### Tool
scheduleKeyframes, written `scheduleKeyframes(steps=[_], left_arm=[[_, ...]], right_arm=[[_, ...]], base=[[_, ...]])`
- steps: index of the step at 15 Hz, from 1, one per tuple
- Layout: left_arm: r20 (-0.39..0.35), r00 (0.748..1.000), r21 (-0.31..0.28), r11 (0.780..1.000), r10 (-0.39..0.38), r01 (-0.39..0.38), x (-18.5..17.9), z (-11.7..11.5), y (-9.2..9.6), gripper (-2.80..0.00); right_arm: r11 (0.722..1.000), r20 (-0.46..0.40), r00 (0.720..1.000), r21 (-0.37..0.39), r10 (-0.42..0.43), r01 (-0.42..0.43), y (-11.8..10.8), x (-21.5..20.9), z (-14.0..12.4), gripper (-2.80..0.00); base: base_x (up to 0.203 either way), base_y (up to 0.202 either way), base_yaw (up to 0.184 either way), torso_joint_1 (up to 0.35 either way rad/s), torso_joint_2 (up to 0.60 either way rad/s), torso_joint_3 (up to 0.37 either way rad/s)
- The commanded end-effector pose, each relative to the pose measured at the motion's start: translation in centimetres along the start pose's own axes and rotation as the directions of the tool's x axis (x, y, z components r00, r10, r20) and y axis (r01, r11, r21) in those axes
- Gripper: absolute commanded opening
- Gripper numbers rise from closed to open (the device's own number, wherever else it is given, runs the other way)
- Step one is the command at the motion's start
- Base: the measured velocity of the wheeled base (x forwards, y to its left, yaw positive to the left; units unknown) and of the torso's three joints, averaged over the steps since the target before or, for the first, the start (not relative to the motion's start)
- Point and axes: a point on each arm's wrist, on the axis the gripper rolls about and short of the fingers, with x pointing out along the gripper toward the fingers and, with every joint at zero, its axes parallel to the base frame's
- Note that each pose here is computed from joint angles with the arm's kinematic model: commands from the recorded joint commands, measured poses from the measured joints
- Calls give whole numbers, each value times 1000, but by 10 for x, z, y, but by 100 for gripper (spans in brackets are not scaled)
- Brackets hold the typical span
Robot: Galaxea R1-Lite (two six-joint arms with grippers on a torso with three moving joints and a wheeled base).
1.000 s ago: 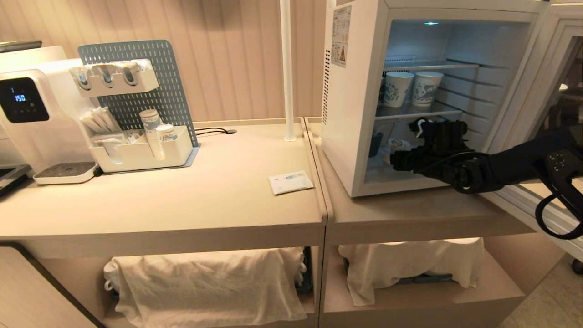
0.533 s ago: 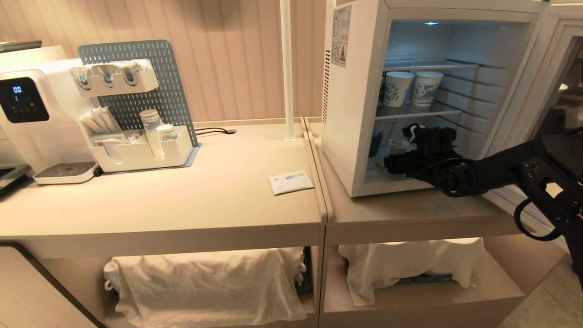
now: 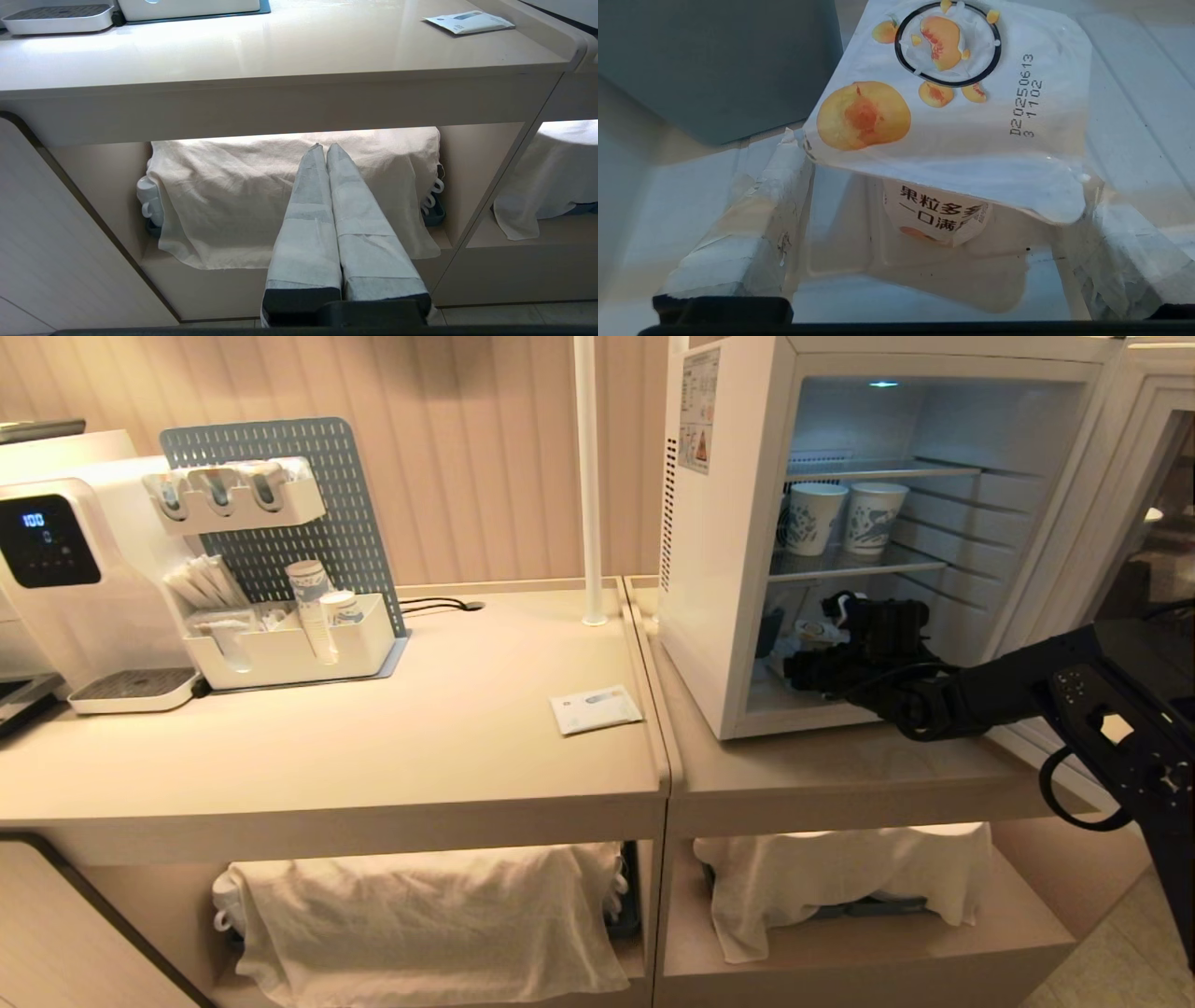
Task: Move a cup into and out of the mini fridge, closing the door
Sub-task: Take the yoghurt out of the freezer
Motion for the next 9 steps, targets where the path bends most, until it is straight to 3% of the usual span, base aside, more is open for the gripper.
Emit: scheduleKeyframes(steps=[1, 3, 4, 9], left_arm=[[-2, 1000, 0, 1000, 0, 0, 0, 0, 0, -280], [0, 1000, 0, 1000, 0, 0, 0, 0, 0, -280], [0, 1000, 0, 1000, 0, 0, 0, 0, 0, -280], [0, 1000, 0, 1000, 0, 0, 0, 0, 0, -280]], right_arm=[[1000, 3, 1000, 2, 0, 0, 0, 0, 0, 0], [1000, 21, 1000, 3, 1, -1, 1, 0, 2, 0], [1000, 29, 1000, 5, 1, -1, 1, 0, 4, -280], [1000, 15, 1000, -11, 2, -2, 1, -2, 4, -280]], base=[[0, 0, 0, 0, 0, 0], [0, 0, 0, 0, 0, 0], [0, 0, 0, 0, 0, 0], [0, 0, 0, 0, 0, 0]])
